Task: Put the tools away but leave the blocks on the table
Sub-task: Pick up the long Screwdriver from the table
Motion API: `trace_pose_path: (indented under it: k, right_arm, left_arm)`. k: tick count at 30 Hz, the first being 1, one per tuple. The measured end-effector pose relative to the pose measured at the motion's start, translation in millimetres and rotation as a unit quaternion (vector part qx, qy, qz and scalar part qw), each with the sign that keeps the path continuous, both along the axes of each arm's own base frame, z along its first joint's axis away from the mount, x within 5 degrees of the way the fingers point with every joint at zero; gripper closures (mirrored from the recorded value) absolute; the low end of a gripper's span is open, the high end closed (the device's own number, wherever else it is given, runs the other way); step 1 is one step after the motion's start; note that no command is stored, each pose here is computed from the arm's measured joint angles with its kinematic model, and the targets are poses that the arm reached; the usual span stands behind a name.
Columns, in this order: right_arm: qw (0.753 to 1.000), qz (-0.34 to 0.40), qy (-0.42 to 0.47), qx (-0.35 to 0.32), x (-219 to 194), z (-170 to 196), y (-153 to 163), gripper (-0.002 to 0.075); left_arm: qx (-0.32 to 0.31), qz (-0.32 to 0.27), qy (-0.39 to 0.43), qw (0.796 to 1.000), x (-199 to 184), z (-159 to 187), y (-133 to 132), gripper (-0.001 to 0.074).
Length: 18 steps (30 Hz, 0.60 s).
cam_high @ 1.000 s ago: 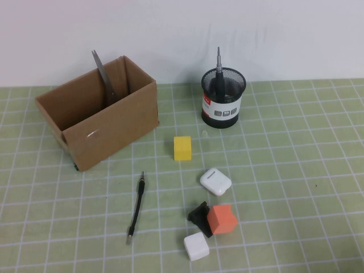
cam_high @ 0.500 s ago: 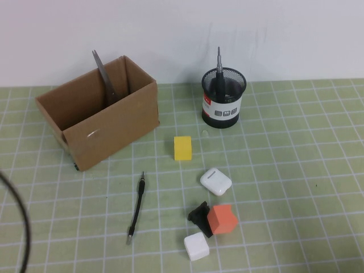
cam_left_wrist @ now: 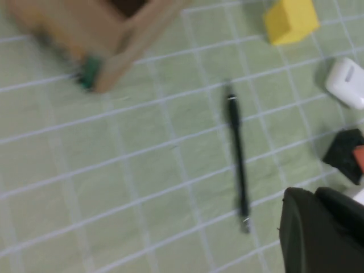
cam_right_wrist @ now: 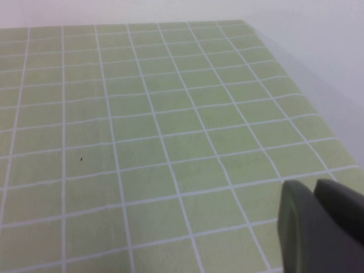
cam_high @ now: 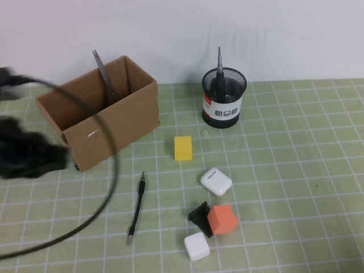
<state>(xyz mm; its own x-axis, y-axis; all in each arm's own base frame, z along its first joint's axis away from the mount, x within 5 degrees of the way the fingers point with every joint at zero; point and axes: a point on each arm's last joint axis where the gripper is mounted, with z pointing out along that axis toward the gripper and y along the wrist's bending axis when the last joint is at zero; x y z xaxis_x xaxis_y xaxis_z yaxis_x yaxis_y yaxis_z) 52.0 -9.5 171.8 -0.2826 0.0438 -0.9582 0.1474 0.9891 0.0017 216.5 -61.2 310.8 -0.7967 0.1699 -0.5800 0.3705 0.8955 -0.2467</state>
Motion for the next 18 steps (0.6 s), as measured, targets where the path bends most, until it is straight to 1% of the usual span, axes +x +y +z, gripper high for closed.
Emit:
trace_pose_path:
  k: [5,10,13,15,17,18]
  right_arm:
    - [1.0,0.0,0.0,0.0,0.0,0.0,0.0,0.0733]
    - [1.0,0.0,0.0,0.0,0.0,0.0,0.0,0.0733]
    - [1.0,0.0,0.0,0.0,0.0,0.0,0.0,0.0734]
    - [1.0,0.0,0.0,0.0,0.0,0.0,0.0,0.0733]
    - [1.0,0.0,0.0,0.0,0.0,0.0,0.0,0.0734]
    - [1.0,0.0,0.0,0.0,0.0,0.0,0.0,0.0734]
  left_arm:
    - [0.027,-0.033,0.028,0.999,26.6,-13.7,-42.0,0.0739]
    - [0.094,-0.037,0.065,0.993,48.7,-37.9,-80.6,0.0739]
    - [0.124,-0.04,0.08,0.988,59.3,-49.3,-98.5,0.0736]
    - [0.139,-0.046,0.095,0.985,65.8,-55.9,-109.5,0.0713]
    - [0.154,-0.05,0.115,0.98,73.5,-66.6,-117.6,0.0671]
    - [0.159,-0.048,0.125,0.978,77.2,-71.5,-121.4,0.0638]
